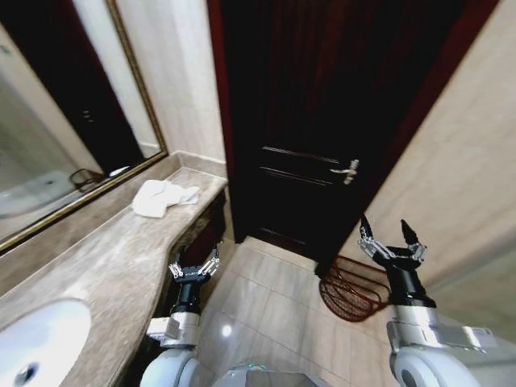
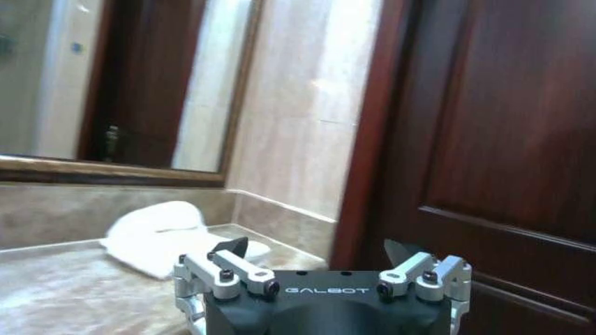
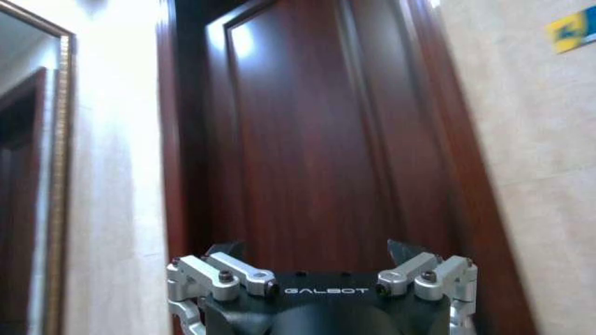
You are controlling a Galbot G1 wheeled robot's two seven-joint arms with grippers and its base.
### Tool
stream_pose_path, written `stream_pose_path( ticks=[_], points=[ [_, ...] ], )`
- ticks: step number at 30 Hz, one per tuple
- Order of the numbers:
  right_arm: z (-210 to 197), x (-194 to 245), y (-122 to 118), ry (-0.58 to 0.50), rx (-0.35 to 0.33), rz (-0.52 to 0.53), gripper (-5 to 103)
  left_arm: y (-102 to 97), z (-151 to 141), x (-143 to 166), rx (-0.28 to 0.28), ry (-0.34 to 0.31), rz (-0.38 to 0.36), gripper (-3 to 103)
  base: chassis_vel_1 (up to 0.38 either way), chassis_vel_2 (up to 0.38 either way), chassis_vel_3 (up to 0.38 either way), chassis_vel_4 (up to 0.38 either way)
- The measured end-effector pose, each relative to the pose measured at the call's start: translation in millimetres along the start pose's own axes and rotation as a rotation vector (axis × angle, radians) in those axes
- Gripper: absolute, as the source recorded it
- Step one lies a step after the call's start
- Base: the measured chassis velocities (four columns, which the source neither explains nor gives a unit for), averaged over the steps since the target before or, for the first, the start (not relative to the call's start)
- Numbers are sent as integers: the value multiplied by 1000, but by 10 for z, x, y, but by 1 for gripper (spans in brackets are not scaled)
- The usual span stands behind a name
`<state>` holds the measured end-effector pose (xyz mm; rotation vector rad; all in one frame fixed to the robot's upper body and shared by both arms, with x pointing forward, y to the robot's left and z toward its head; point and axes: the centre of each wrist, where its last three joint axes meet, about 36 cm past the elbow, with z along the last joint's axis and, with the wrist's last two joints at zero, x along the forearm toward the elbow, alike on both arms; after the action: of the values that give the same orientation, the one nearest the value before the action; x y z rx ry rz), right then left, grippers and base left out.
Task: Discard the used towel into the hamper.
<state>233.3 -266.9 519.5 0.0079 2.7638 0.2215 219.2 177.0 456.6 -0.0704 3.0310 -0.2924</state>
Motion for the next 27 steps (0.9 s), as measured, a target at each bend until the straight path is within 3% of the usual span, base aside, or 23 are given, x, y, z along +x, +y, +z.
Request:
stream_pose_path(
  ticks=[7,14,19,27],
  points=[
    [24,-30,-12,-21,3,28,100,7,1,-4,-1,-1,-1,94,120,117,131,122],
    [29,-29,-18,-31,10,41,100,13,17,-5,-4,-1,-3,98,134,127,119,125],
    [27,-21,-17,-36,25,37,100,42,24,-9,-36,-16,-10,94,96,94,100,99],
    [15,-8,16,-26,29,35,100,45,48,1,-78,-13,-26,100,12,15,17,22]
  ],
)
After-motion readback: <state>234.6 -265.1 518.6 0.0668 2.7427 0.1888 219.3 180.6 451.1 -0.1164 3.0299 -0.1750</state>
